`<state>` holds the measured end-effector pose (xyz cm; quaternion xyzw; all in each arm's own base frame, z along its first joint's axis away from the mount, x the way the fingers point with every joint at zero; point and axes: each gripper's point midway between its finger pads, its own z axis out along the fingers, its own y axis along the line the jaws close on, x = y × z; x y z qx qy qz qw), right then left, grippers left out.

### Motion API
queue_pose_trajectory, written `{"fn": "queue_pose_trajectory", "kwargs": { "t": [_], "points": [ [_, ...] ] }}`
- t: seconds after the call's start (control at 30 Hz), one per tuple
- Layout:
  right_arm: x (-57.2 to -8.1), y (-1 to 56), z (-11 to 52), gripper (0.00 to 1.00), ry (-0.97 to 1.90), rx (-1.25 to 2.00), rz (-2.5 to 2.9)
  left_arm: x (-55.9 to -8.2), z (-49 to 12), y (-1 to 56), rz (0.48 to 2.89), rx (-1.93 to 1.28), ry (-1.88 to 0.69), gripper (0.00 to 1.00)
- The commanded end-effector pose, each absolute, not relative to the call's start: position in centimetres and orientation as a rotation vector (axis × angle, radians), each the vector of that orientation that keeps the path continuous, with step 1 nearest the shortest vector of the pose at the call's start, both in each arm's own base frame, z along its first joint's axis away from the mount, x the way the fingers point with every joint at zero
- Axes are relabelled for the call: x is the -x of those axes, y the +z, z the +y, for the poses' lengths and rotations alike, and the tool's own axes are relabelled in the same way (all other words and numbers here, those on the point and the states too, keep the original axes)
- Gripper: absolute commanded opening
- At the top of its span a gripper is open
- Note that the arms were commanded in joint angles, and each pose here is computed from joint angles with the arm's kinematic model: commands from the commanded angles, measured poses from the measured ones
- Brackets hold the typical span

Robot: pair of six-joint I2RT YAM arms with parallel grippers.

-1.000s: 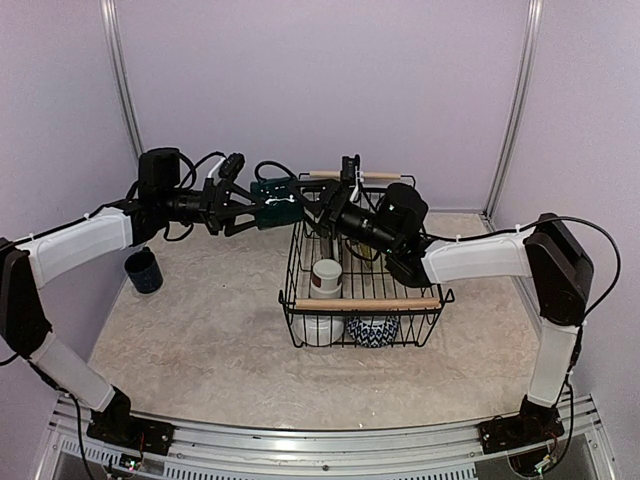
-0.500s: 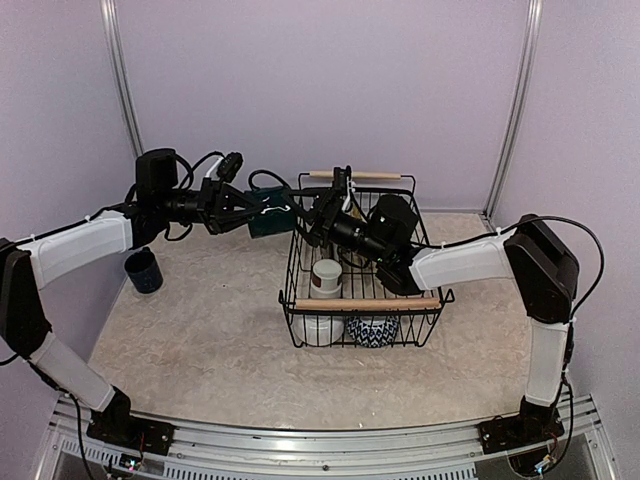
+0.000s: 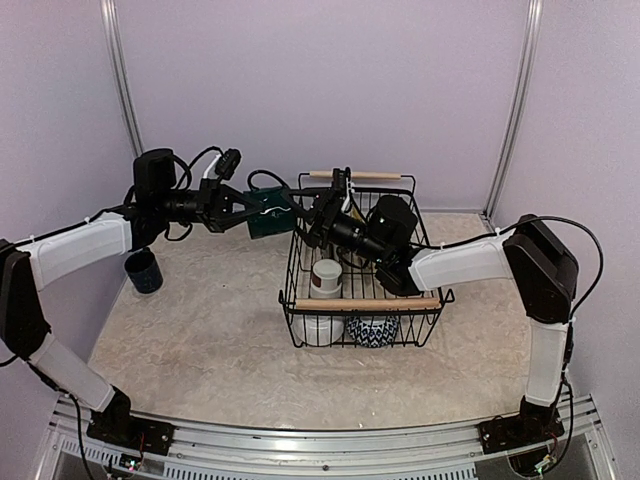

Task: Unload the mixed dishes from the dish rack
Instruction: Pass from the right arm to the left, then place the cup at the corner of the board.

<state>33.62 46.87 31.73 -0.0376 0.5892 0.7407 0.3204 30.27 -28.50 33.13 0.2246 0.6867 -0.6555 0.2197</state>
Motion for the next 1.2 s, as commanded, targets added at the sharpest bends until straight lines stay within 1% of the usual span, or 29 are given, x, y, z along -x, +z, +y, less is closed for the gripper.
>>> {"fn": "queue_pose_trajectory", "kwargs": {
  "t": [0.0,0.07,0.1,0.13,0.17,0.33,0.43,0.5,0.57,0.73,0.87,0.97,1.07,1.17],
  "points": [
    [-32.7,34.1,45.9,0.73,1.894,0.186,1.436,-29.3,-27.8,34.4,1.876,-0.631,-1.828,0.0],
    [-32.8,33.6,45.7,0.89,1.872,0.181,1.458,-29.3,-27.6,34.6,1.864,-0.632,-1.817,0.0],
    [-32.9,33.5,45.4,0.94,1.863,0.179,1.463,-29.2,-27.4,34.8,1.855,-0.635,-1.811,0.0],
    [-32.9,33.3,45.2,0.98,1.855,0.178,1.468,-29.3,-27.2,34.9,1.849,-0.632,-1.805,0.0],
    [-33.0,33.2,45.0,1.0,1.846,0.177,1.473,-29.3,-27.0,35.0,1.846,-0.628,-1.8,0.0],
    [-33.4,32.7,43.8,1.0,1.796,0.18,1.506,-30.1,-26.1,35.2,1.841,-0.597,-1.777,0.0],
    [-33.8,32.1,42.8,1.0,1.758,0.172,1.531,-31.3,-25.4,34.6,1.885,-0.523,-1.714,0.0],
    [-34.2,31.2,42.3,1.0,1.698,0.168,1.588,-32.8,-24.9,33.5,1.968,-0.432,-1.588,0.0],
    [-34.3,31.2,41.8,1.0,1.624,0.174,1.624,-34.4,-23.9,31.9,2.07,-0.328,-1.411,0.0],
    [-34.8,31.2,40.4,1.0,1.421,0.197,1.706,-38.6,-18.5,27.2,2.314,-0.005,-0.888,0.0],
    [-35.3,31.1,38.8,1.0,1.24,0.204,1.768,-40.3,-16.0,23.5,2.479,0.128,-0.703,0.0],
    [-35.7,30.6,37.4,1.0,1.113,0.186,1.828,-40.8,-14.8,21.1,2.6,0.199,-0.611,0.0],
    [-35.9,30.6,36.2,1.0,1.042,0.165,1.844,-41.3,-13.9,18.0,2.737,0.22,-0.502,0.0],
    [-35.7,30.8,35.7,1.0,1.024,0.16,1.842,-41.7,-11.9,15.0,2.841,0.247,-0.326,0.0]
  ]
}}
